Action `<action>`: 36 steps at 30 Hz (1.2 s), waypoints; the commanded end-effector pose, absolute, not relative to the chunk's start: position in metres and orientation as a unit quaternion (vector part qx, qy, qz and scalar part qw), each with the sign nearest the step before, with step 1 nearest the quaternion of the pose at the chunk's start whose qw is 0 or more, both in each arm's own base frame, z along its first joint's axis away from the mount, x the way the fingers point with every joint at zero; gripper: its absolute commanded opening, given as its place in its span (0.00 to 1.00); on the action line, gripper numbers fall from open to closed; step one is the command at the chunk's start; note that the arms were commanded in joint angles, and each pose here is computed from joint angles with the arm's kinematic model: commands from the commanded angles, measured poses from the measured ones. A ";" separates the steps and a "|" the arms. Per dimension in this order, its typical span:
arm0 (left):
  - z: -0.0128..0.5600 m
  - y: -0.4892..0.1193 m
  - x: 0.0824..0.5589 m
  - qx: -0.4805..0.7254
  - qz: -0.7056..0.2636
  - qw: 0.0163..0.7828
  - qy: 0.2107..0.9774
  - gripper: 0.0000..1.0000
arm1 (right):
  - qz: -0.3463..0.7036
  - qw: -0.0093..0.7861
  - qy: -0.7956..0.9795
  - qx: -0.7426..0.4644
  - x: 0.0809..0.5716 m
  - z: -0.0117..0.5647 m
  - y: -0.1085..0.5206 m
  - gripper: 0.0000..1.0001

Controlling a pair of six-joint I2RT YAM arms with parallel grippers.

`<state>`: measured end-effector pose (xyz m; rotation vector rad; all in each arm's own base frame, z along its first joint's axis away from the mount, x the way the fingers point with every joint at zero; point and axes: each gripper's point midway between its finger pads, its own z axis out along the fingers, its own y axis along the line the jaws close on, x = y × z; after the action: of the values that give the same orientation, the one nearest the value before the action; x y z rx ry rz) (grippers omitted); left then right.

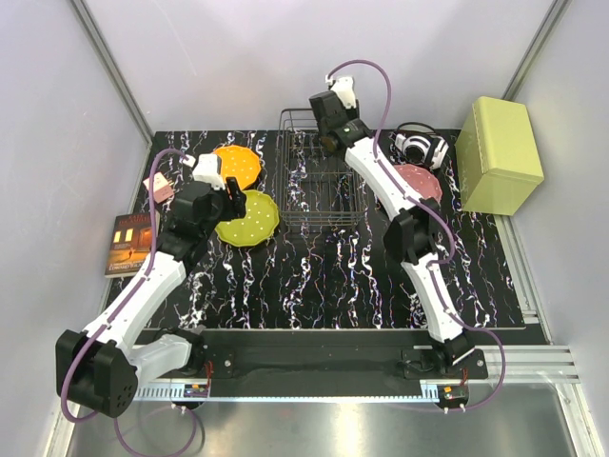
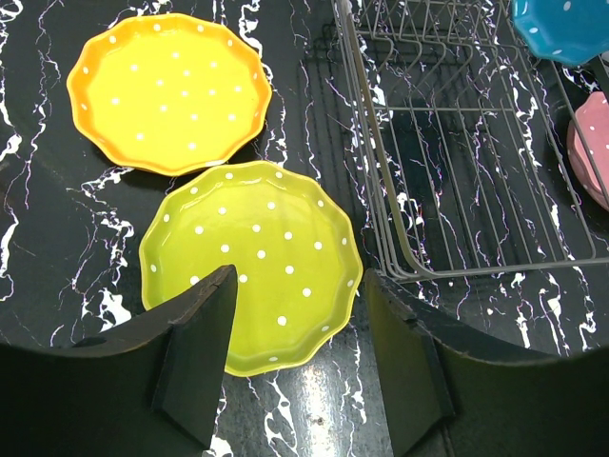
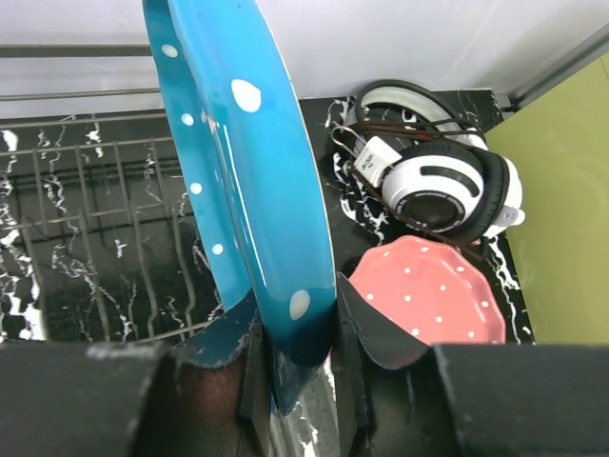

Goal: Load the plates into the dish rack

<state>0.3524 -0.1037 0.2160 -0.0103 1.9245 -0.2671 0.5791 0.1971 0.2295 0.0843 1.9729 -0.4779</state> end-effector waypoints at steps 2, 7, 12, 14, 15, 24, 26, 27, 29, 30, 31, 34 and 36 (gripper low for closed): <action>0.228 -0.102 0.358 -0.010 -0.116 0.583 0.804 0.61 | -0.203 0.580 0.784 0.087 0.578 0.252 0.221 0.00; 0.228 -0.101 0.356 -0.012 -0.114 0.584 0.803 0.61 | -0.215 0.574 0.786 0.082 0.572 0.239 0.230 0.00; 0.227 -0.100 0.355 -0.012 -0.112 0.585 0.803 0.63 | -0.223 0.569 0.788 0.079 0.573 0.233 0.228 0.00; 0.227 -0.100 0.355 -0.012 -0.112 0.584 0.804 0.64 | -0.222 0.568 0.789 0.076 0.573 0.230 0.230 0.03; 0.226 -0.100 0.354 -0.012 -0.112 0.584 0.804 0.64 | -0.222 0.566 0.791 0.074 0.574 0.227 0.230 0.03; 0.227 -0.100 0.354 -0.010 -0.111 0.584 0.804 0.64 | -0.235 0.564 0.790 0.054 0.582 0.222 0.230 0.50; 0.228 -0.098 0.354 -0.015 -0.107 0.585 0.804 0.64 | -0.230 0.567 0.789 0.058 0.583 0.227 0.228 0.60; 0.230 -0.094 0.352 -0.028 -0.103 0.585 0.804 0.64 | -0.223 0.572 0.787 0.058 0.581 0.238 0.228 0.69; 0.238 -0.078 0.354 -0.068 -0.075 0.597 0.796 0.70 | -0.195 0.578 0.792 0.040 0.579 0.250 0.239 0.78; 0.238 -0.076 0.356 -0.071 -0.071 0.600 0.794 0.78 | -0.179 0.588 0.789 0.032 0.572 0.272 0.243 0.89; 0.239 -0.071 0.357 -0.075 -0.060 0.601 0.794 0.80 | -0.166 0.595 0.786 0.027 0.568 0.287 0.247 0.92; 0.224 -0.062 0.361 -0.046 -0.016 0.578 0.814 0.88 | -0.115 0.621 0.776 -0.003 0.546 0.340 0.259 1.00; 0.190 -0.054 0.356 -0.024 0.018 0.513 0.858 0.92 | -0.077 0.630 0.773 -0.019 0.529 0.369 0.260 1.00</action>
<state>0.3538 -0.0752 0.2114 -0.0968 1.9351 -0.1206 0.5734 0.2472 0.2149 -0.0538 1.9532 -0.4723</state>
